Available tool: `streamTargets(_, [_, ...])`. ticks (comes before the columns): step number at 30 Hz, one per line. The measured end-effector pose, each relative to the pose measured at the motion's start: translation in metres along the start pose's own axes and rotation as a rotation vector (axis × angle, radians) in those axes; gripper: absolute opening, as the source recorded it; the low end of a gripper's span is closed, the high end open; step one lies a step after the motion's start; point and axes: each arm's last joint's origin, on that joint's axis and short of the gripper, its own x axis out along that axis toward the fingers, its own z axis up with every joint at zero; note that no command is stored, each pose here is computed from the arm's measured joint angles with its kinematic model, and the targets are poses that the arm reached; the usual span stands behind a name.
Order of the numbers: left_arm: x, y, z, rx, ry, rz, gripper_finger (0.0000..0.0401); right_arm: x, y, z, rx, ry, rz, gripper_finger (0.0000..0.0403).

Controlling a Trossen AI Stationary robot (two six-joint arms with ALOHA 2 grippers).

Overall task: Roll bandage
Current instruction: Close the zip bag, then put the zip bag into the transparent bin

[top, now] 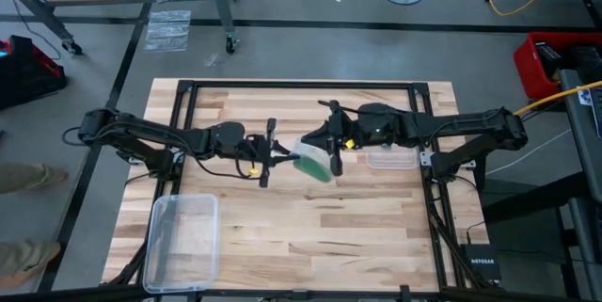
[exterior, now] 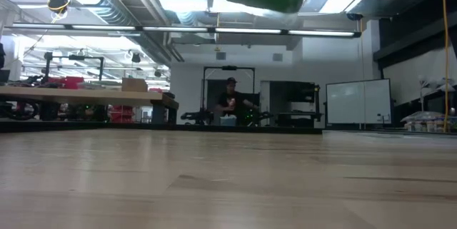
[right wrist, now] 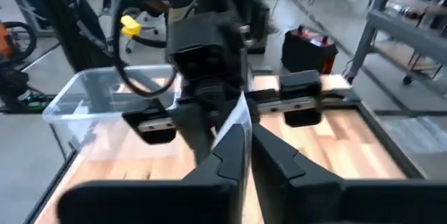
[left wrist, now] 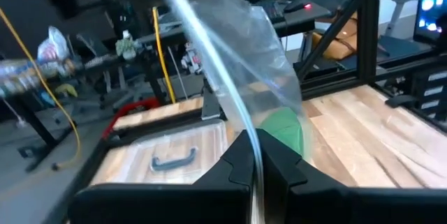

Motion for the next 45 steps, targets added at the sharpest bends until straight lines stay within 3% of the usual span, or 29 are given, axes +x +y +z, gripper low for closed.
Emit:
streamTargets(4, [-0.010, 0.002, 0.010, 0.091, -0.036, 0.011, 0.0000, -0.005, 0.000, 0.013, -0.002, -0.040, -0.005, 0.0047])
streamTargets(12, [-0.045, 0.011, 0.040, 0.107, -0.131, 0.068, 0.0000, -0.021, 0.000, 0.052, 0.000, -0.150, -0.002, 0.0102])
streamTargets(16, [-0.069, 0.012, 0.051, 0.091, -0.138, 0.075, 0.0000, -0.033, 0.000, 0.067, -0.003, -0.116, -0.003, 0.0118])
streamTargets(21, [-0.104, 0.010, 0.062, 0.055, -0.145, 0.058, 0.0000, -0.046, 0.000, 0.072, -0.008, 0.028, -0.006, 0.0122])
streamTargets(31, [-0.174, -0.001, 0.064, -0.118, -0.112, -0.084, 0.0000, -0.052, 0.000, 0.051, -0.003, 0.284, 0.015, 0.0122])
streamTargets(37, [-0.218, -0.001, 0.048, -0.267, -0.016, -0.149, 0.0000, -0.051, 0.002, 0.048, 0.079, 0.306, 0.059, 0.0122])
streamTargets(45, [-0.261, -0.004, 0.029, -0.651, 0.104, -0.417, 0.0000, -0.051, 0.003, 0.048, 0.144, 0.310, 0.091, 0.0122])
